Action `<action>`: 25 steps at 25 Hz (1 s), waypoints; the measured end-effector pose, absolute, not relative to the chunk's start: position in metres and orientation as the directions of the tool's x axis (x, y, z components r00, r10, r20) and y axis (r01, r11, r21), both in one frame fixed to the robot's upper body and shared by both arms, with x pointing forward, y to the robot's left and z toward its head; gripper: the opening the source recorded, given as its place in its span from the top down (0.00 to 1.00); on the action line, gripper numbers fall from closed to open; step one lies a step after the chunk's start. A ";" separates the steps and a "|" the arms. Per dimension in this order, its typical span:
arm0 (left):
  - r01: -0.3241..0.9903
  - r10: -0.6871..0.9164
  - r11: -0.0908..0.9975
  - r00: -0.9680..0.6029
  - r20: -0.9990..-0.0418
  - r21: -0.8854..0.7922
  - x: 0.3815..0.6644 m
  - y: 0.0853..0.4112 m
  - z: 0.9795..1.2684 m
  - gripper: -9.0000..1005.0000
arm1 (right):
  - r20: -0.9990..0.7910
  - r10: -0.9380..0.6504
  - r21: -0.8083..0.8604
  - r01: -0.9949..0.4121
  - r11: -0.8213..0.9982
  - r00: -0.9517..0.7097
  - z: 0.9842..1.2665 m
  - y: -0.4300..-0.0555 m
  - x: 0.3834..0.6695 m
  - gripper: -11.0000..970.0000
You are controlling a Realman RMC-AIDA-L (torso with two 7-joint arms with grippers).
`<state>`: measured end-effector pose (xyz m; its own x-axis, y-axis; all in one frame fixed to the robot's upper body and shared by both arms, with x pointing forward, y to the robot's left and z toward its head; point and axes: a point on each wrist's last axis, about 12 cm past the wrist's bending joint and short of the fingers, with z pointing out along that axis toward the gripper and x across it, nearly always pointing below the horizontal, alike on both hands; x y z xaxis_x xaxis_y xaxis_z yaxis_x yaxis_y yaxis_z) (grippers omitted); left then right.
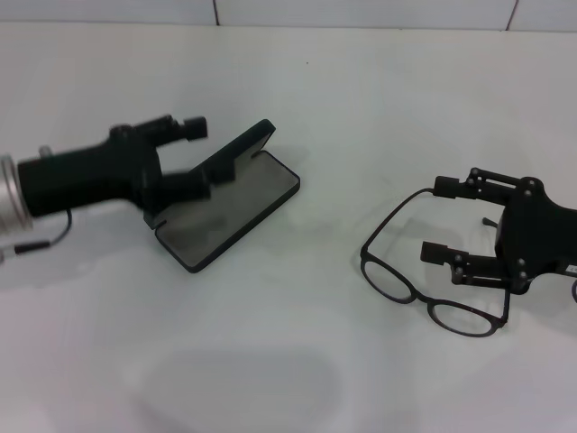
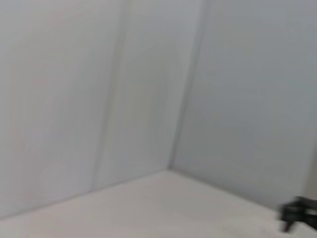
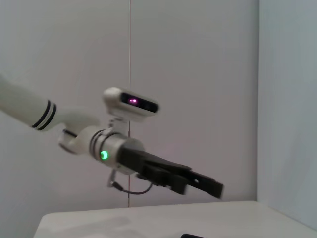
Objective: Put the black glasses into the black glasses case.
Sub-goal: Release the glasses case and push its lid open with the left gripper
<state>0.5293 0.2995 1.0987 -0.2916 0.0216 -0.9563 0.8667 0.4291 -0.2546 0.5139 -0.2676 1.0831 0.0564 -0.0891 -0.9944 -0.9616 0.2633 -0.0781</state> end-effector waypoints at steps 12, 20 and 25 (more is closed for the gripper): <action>0.739 0.312 0.626 -0.530 -0.788 -0.249 0.563 0.281 1.099 0.13 | -0.994 -0.097 -0.073 -0.961 0.266 0.049 1.081 -0.272 0.510 0.23; 0.725 0.379 0.666 -0.534 -0.756 -0.178 0.568 0.273 1.097 0.15 | -0.995 -0.092 -0.066 -0.961 0.268 0.043 1.079 -0.271 0.508 0.23; 0.725 0.376 0.665 -0.533 -0.758 -0.180 0.568 0.273 1.098 0.26 | -0.995 -0.089 -0.061 -0.961 0.271 0.038 1.078 -0.272 0.506 0.23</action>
<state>0.5682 0.2734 1.0980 -0.5327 0.3761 -0.7582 0.7251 0.6647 -0.1797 0.5059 -0.2716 1.0779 0.0380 -0.0888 -0.9953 -0.9606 0.2710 -0.0609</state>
